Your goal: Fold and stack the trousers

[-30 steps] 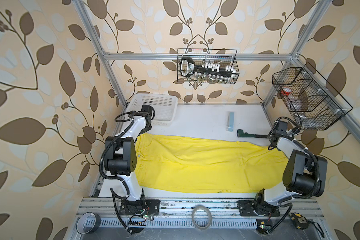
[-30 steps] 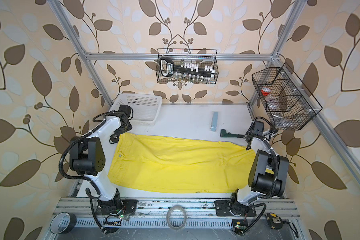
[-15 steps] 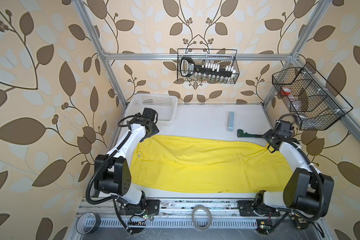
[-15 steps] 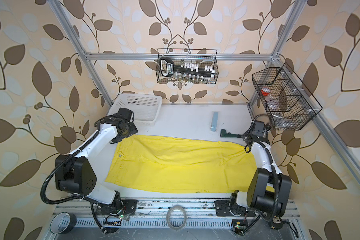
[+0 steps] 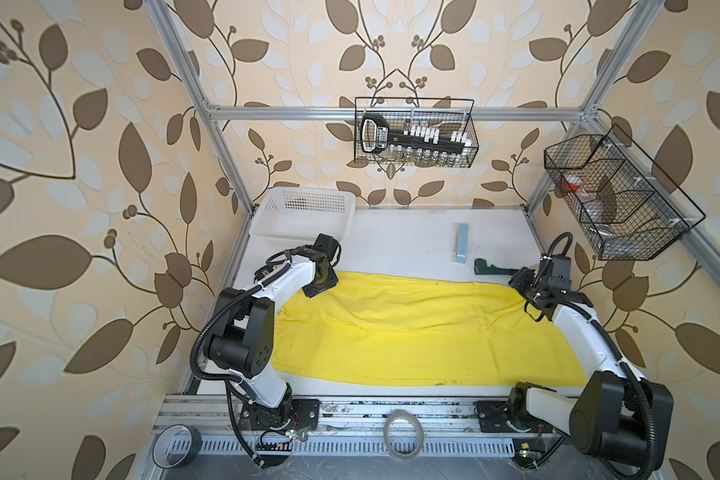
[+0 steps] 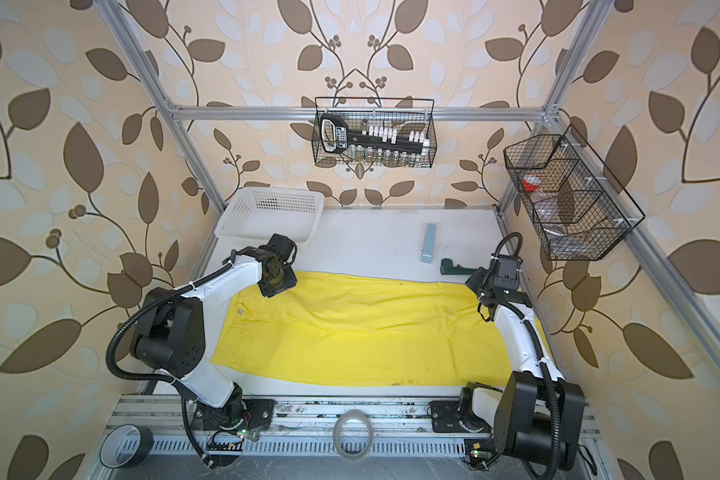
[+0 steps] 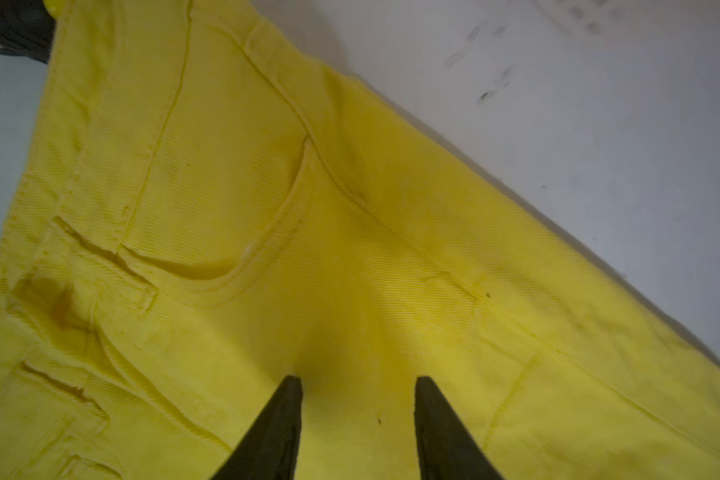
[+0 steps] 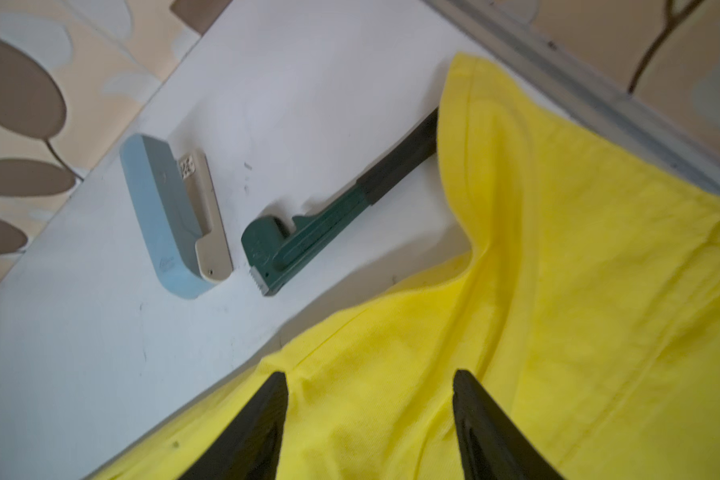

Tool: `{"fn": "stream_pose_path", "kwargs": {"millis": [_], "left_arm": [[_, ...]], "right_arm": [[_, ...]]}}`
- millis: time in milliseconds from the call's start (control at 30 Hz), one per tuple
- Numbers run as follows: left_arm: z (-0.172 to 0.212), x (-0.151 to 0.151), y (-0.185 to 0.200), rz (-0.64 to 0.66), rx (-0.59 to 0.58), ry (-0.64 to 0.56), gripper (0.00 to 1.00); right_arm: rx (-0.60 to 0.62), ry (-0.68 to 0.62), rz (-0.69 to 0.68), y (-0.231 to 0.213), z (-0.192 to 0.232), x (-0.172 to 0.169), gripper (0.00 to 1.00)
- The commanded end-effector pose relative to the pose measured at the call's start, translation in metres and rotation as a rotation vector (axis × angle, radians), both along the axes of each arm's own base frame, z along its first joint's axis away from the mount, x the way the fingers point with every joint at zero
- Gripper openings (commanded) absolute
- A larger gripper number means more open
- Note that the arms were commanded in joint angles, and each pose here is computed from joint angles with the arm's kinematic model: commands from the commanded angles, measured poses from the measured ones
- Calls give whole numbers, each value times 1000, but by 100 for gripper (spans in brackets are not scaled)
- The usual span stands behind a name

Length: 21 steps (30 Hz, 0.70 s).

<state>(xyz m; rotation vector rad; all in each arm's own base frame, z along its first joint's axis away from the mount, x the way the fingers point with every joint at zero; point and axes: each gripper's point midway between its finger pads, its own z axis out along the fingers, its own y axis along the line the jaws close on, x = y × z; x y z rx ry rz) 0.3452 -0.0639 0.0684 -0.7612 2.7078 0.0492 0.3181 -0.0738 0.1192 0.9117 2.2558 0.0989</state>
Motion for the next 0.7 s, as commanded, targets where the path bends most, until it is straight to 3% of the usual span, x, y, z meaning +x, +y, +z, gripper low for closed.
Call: {"fn": "stream_pose_path", "kwargs": {"millis": [0,100,400,567,667], "left_arm": [[-10,-9,12,25,59,31,38],[-17,-20,18,36,83,57,30],[-36,-48,38,62,117,138,37],[-35,-39,43,78,110,133,47],[-29,-31,50,85,127,125,61]], "right_arm": [[37,22,65,23,-15,-3,63],[33,46,91,33,-29,-4,63],[24,149,73,31,-76,-12,63],[-2,196,48,24,-93,-13,63],[-16,229,10,14,-103,-17,64]]}}
